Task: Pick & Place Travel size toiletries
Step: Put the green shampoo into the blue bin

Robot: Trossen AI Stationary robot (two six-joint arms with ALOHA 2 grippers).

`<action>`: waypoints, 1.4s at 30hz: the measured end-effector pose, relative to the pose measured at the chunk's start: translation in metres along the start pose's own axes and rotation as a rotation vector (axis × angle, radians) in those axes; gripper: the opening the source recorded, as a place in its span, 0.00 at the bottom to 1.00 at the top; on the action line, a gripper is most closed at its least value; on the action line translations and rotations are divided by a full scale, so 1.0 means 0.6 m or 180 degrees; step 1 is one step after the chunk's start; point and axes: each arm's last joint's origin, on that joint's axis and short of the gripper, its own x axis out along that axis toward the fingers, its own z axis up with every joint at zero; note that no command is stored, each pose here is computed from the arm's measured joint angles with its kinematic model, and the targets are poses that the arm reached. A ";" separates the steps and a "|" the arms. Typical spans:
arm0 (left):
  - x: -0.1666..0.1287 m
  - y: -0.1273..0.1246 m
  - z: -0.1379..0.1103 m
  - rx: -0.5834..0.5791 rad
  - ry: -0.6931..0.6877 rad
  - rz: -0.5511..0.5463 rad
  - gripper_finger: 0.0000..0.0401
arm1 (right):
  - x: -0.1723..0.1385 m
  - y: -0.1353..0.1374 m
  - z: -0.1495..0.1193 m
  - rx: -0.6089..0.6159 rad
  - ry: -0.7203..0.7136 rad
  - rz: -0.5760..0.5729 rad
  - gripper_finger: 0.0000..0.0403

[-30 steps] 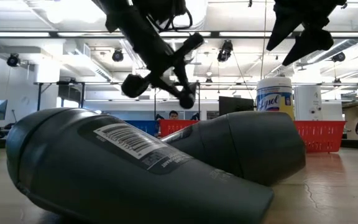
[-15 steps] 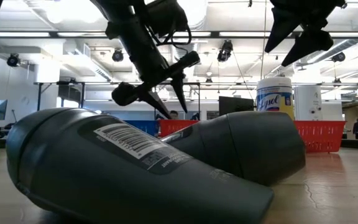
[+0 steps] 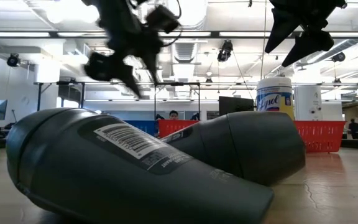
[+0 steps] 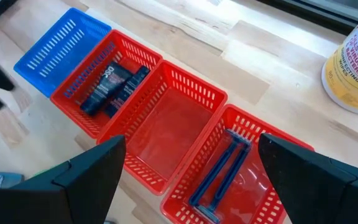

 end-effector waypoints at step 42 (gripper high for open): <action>0.053 0.000 -0.294 -0.0713 0.0871 0.1318 0.72 | 0.005 -0.001 -0.004 -0.0050 0.0006 0.0004 0.90</action>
